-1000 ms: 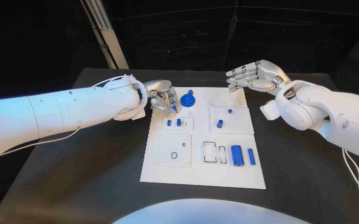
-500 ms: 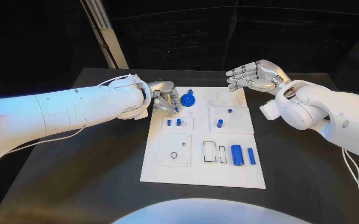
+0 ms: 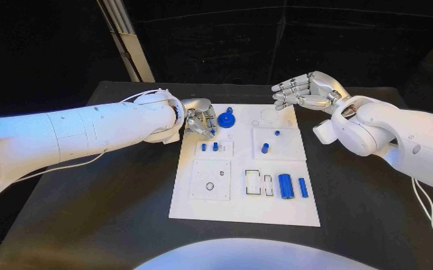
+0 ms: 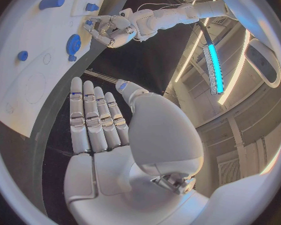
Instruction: Assemble the parts on the task board
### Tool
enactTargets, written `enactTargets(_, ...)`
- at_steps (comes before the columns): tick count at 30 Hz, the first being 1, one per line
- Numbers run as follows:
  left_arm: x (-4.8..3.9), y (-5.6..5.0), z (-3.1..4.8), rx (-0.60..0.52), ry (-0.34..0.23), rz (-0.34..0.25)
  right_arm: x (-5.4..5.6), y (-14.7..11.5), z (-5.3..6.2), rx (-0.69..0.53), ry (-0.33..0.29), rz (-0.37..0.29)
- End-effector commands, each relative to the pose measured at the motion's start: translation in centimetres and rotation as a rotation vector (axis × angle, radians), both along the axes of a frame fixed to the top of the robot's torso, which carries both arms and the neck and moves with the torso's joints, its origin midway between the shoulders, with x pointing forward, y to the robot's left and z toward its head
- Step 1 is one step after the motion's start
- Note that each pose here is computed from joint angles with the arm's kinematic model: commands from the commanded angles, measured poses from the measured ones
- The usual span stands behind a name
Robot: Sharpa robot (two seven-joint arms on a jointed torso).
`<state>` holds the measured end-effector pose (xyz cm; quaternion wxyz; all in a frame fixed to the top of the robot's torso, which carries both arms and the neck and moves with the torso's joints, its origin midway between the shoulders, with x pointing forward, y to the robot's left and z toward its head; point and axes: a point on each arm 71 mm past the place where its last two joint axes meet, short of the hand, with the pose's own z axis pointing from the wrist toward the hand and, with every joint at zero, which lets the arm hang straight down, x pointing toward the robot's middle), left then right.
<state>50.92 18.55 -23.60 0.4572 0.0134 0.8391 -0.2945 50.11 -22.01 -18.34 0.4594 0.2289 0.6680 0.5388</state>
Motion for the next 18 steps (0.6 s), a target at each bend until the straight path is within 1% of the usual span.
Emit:
enactTargets(1, -0.06, 0.14, -0.27, 0.030, 0.025, 0.005, -0.05, 0.15, 0.17, 0.002, -0.008, 0.011)
enactTargets(10, -0.11, -0.02, -0.24, 0.028, 0.019, -0.003, -0.05, 0.17, 0.17, 0.002, -0.008, 0.012)
enactTargets(18, 0.01, -0.29, -0.14, 0.014, 0.002, -0.009, -0.02, 0.17, 0.13, 0.001, -0.005, 0.013)
